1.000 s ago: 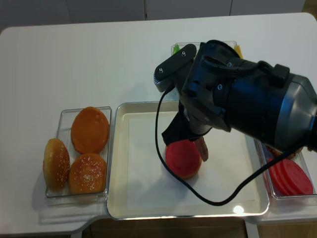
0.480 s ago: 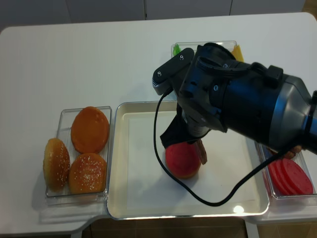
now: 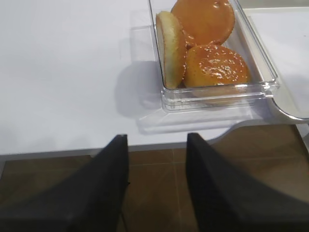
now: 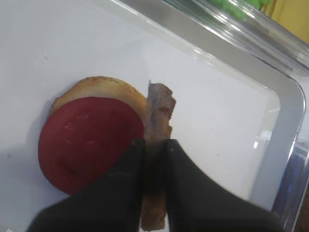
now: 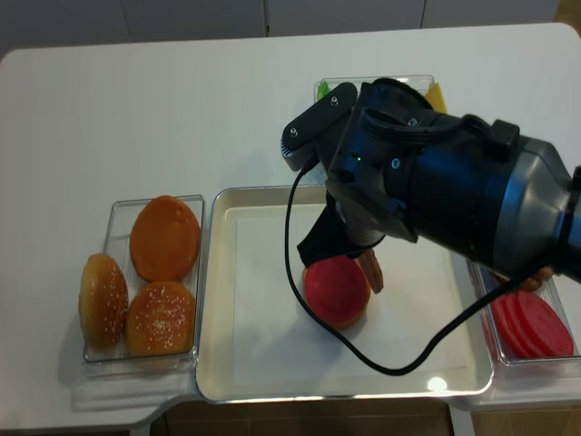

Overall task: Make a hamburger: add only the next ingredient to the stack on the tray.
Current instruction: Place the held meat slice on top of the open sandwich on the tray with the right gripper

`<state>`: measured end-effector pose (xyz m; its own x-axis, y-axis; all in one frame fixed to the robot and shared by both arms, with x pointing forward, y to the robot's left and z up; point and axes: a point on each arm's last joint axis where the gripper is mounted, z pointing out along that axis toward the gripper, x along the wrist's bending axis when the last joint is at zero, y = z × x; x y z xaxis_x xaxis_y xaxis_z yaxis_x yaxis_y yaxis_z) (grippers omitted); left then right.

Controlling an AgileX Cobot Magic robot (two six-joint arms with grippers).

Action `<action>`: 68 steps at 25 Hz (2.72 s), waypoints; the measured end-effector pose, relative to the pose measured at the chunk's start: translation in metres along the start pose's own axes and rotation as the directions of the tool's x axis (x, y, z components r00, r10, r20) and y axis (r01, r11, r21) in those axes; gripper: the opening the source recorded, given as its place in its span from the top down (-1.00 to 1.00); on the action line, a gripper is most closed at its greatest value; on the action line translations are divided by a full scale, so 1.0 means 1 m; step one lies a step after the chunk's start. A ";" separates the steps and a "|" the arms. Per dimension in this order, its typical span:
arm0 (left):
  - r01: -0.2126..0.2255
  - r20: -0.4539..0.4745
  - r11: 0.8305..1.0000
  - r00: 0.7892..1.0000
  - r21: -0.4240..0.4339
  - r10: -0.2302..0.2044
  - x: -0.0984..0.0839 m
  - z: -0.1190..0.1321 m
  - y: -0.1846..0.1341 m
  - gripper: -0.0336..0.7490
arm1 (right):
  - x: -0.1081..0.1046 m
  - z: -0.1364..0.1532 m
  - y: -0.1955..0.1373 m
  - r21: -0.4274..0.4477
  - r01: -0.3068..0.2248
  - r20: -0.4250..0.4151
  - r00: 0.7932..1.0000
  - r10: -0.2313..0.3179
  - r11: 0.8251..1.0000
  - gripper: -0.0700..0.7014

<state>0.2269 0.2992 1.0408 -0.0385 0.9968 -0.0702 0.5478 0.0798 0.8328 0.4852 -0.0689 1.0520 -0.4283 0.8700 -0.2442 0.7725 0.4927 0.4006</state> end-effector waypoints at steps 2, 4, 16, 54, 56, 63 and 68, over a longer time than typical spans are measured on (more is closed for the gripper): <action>0.000 0.000 1.000 1.000 0.000 0.000 0.000 0.000 0.000 0.16 | 0.000 0.000 0.000 0.002 0.000 0.001 1.000 0.000 1.000 0.60; 0.000 0.000 1.000 1.000 0.000 0.000 0.000 0.000 0.000 0.16 | 0.000 0.000 0.000 0.002 0.000 0.001 1.000 0.000 1.000 0.60; 0.000 0.000 1.000 1.000 0.000 0.000 0.000 0.000 0.000 0.16 | 0.002 0.004 0.000 0.014 -0.002 -0.006 1.000 0.002 1.000 0.60; 0.000 0.000 1.000 1.000 0.000 0.000 0.000 0.000 0.000 0.16 | 0.007 0.004 0.000 0.017 -0.030 -0.052 0.998 0.031 0.999 0.50; 0.000 0.000 1.000 1.000 0.000 0.000 0.000 0.000 0.000 0.16 | 0.007 0.004 0.000 0.018 -0.031 -0.053 0.998 0.032 0.999 0.50; 0.000 0.000 1.000 1.000 0.000 0.000 0.000 0.000 0.000 0.16 | 0.008 0.004 0.000 0.024 -0.043 -0.067 0.997 0.045 0.999 0.14; 0.000 0.000 1.000 1.000 0.000 0.000 0.000 0.000 0.000 0.16 | 0.009 0.004 -0.001 0.028 -0.049 -0.077 0.996 0.051 0.998 -0.15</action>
<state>0.2269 0.2992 1.0408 -0.0385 0.9968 -0.0702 0.5478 0.0798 0.8328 0.4826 -0.0613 1.0459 -0.4231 0.8928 -0.1548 0.8052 0.4488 0.3876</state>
